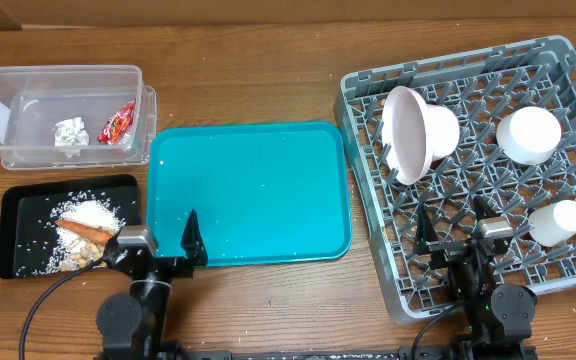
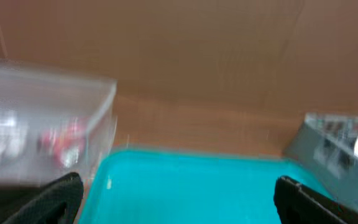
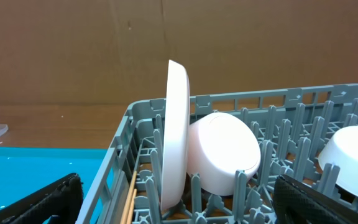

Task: Sort waste into correct bins and load items into the dishwasher

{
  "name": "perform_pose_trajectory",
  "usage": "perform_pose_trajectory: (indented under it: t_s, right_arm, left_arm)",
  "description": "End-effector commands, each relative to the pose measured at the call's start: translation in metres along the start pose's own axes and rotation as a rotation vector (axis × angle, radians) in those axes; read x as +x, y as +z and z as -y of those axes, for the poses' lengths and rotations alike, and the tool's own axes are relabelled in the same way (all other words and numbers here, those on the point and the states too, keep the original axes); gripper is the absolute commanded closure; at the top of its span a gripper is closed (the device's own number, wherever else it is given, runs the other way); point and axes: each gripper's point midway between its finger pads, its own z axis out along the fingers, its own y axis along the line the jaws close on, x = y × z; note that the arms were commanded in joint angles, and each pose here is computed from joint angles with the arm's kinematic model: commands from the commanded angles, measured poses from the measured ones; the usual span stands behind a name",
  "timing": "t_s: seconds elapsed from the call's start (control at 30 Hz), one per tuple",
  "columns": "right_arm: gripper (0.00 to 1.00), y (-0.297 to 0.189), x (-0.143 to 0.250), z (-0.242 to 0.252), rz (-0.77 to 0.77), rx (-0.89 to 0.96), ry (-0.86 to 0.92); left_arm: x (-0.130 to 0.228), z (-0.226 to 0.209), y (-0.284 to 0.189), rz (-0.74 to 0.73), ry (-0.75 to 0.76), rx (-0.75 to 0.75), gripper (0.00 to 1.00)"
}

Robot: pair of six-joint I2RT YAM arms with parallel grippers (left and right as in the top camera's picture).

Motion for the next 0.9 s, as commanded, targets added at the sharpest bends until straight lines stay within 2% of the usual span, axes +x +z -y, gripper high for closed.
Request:
perform_pose_trajectory:
  t_s: [0.0, 0.17, 0.87]
  right_arm:
    - [0.00, 0.000, 0.001, -0.002, 0.005, -0.011, -0.005]
    - [0.00, 0.000, 0.001, -0.002, 0.005, -0.011, -0.005]
    - [0.00, 0.000, 0.001, -0.002, 0.005, -0.011, -0.005]
  left_arm:
    - [-0.003, -0.004, 0.005, 0.102, 0.126, -0.020, 0.00]
    - [0.032, -0.013, 0.008, -0.025, 0.116, -0.047, 0.00]
    - [0.033, -0.013, 0.008, -0.027, 0.116, -0.048, 0.00]
